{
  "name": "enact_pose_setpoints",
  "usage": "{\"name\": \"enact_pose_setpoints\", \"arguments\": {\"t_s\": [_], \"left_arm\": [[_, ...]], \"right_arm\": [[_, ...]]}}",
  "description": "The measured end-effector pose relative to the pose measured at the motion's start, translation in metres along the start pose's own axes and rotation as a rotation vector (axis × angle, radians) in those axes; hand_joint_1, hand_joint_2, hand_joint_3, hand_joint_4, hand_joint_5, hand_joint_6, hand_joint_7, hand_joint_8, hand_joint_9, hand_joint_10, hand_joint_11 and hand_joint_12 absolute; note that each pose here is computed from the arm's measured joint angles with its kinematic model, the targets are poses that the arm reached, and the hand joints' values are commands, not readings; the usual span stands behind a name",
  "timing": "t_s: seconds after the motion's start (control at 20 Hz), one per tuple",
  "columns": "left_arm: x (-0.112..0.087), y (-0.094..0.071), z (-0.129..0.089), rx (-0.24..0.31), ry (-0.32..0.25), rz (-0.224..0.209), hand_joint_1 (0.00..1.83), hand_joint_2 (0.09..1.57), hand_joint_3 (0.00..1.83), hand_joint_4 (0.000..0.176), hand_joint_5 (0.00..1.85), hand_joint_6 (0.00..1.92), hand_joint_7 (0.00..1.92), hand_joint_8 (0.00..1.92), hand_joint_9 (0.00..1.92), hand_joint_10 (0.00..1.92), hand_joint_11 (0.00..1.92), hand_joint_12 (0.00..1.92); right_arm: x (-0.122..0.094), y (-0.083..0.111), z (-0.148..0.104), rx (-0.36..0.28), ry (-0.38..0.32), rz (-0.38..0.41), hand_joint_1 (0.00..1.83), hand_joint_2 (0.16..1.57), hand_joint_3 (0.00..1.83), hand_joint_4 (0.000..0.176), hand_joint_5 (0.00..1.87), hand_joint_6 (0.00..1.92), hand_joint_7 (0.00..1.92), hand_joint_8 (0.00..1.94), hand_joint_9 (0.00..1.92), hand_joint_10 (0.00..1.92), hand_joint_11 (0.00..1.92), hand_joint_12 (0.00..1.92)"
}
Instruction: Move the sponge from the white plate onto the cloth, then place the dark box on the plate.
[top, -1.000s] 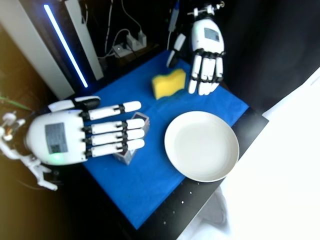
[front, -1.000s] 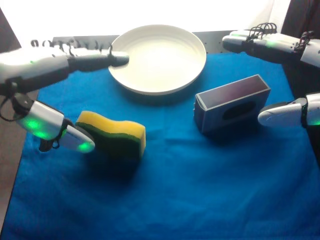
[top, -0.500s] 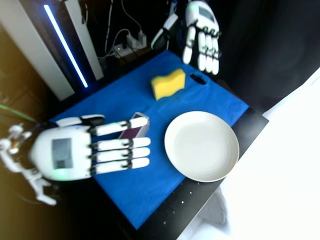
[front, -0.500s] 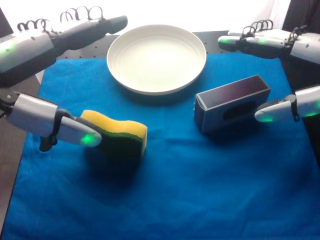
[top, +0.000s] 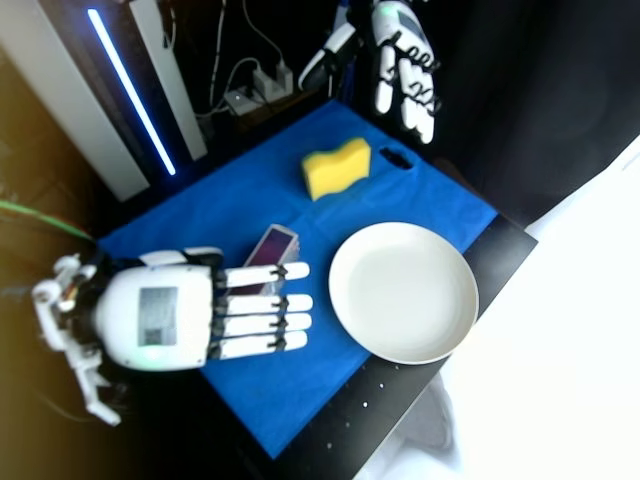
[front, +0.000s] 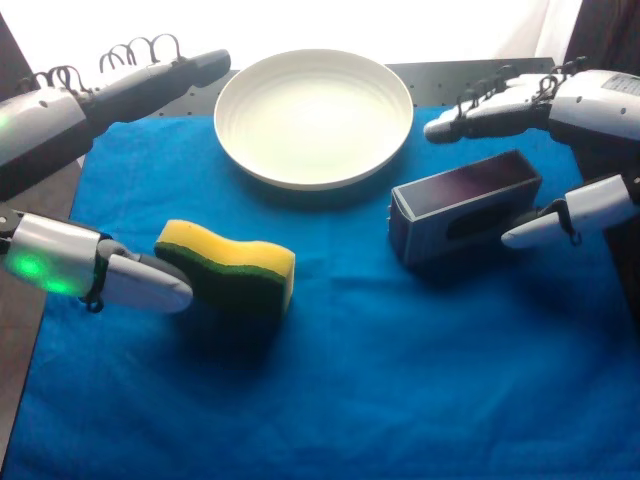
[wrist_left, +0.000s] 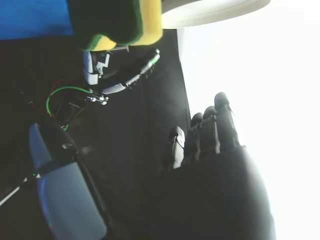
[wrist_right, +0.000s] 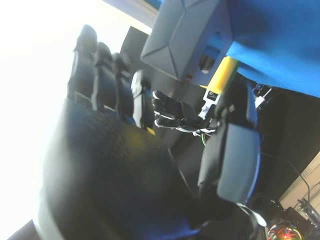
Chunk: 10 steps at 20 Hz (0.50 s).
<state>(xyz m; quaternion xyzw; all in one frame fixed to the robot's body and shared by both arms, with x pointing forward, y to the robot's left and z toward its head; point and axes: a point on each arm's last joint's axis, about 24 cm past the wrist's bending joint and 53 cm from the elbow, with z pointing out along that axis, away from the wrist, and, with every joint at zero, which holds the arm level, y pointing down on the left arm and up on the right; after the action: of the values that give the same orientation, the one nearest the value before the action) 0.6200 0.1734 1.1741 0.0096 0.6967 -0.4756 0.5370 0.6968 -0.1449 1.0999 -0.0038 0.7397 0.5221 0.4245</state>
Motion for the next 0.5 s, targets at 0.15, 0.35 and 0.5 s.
{"name": "enact_pose_setpoints", "arguments": {"t_s": [0.15,0.35,0.5], "left_arm": [[0.001,0.002,0.0,-0.008,0.004,-0.002,0.76,0.72,0.0,0.176,0.0,0.0,0.0,0.0,0.0,0.0,0.0,0.43],[0.001,0.002,0.0,-0.008,0.003,-0.003,0.75,0.73,0.0,0.176,0.0,0.0,0.0,0.0,0.0,0.0,0.0,0.38],[0.003,0.007,-0.002,-0.024,0.007,-0.009,0.76,0.73,0.0,0.176,0.0,0.0,0.0,0.0,0.0,0.0,0.0,0.34]], "right_arm": [[0.002,-0.002,0.001,0.005,0.006,-0.006,1.2,1.18,0.0,0.0,0.79,1.11,0.94,1.15,0.87,0.91,0.63,1.39],[-0.008,0.012,0.007,-0.033,-0.013,-0.011,1.23,1.09,0.0,0.024,0.98,1.02,1.07,0.86,1.0,0.88,0.87,1.19],[-0.015,0.05,0.014,-0.155,-0.031,-0.006,1.24,1.08,0.0,0.007,1.03,0.99,1.11,0.73,0.94,0.74,0.67,1.21]]}}
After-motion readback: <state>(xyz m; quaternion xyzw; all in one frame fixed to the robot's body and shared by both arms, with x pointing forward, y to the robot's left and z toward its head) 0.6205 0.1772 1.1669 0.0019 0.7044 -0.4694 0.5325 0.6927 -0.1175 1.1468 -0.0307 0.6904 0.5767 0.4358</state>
